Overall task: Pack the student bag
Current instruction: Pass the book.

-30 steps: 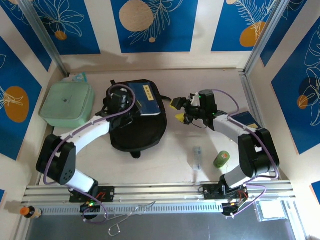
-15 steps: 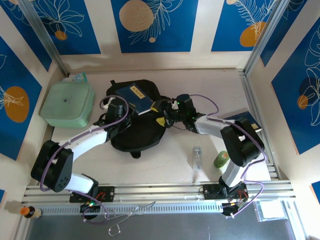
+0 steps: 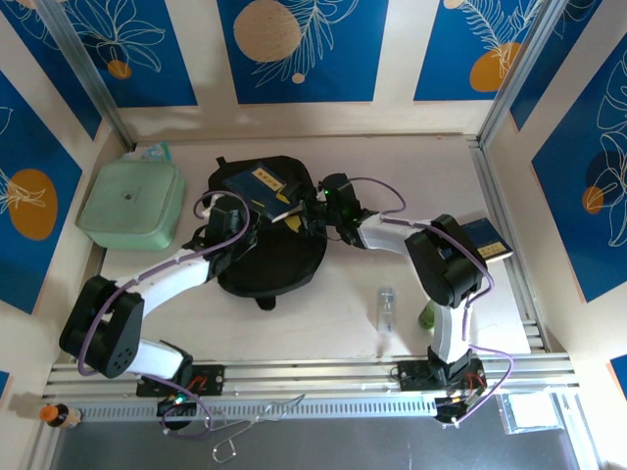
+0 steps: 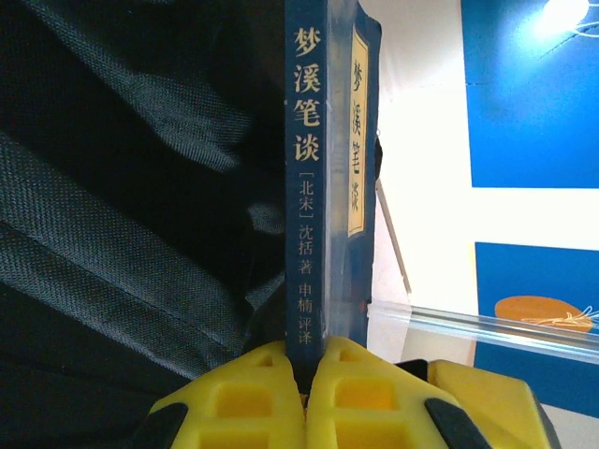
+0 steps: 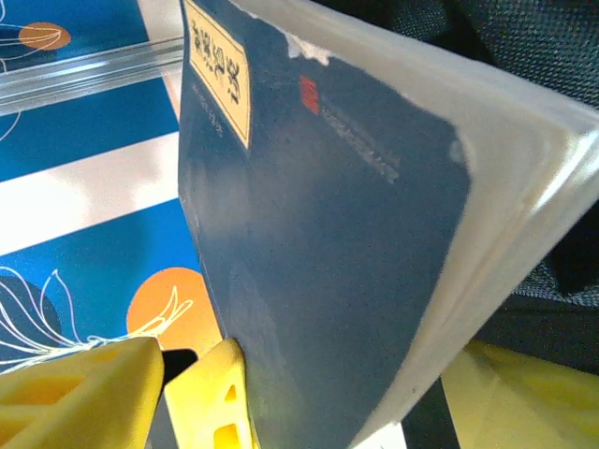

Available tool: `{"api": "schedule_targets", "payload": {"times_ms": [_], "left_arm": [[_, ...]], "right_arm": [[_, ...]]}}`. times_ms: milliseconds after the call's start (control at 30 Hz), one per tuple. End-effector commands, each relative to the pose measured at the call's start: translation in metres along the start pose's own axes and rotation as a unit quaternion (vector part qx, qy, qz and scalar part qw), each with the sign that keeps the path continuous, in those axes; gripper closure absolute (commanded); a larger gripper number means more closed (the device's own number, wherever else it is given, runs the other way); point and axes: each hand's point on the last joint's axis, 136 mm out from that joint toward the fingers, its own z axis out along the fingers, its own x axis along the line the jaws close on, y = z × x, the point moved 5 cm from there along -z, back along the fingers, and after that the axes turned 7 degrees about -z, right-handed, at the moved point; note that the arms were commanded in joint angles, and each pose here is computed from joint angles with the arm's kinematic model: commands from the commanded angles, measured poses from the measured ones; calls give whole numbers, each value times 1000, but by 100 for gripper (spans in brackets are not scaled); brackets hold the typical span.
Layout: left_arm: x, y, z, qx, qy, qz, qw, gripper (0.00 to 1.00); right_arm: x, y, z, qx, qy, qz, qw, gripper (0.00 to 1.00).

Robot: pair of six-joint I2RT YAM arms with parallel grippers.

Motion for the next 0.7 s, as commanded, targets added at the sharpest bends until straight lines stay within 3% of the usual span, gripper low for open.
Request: {"api": "schedule_targets", "payload": {"times_ms": [0, 233, 300, 367, 533, 667], "left_arm": [[-13, 1, -4, -9, -36, -8, 999, 100], [-6, 2, -6, -10, -30, -5, 999, 100], [-5, 2, -6, -10, -26, -3, 1000, 100], [-3, 2, -6, -11, -22, -1, 1000, 98], [-2, 5, -10, -13, -8, 40, 999, 74], [1, 9, -19, -5, 23, 121, 992, 48]], "right_arm": [[-12, 0, 12, -12, -14, 30, 999, 25], [-6, 5, 24, -11, 12, 23, 1000, 33], [-5, 7, 25, -13, 18, 16, 1000, 42], [-4, 9, 23, -19, 31, -1, 999, 57], [1, 16, 5, -38, 22, -45, 998, 84], [7, 24, -20, -65, 9, -93, 993, 96]]}}
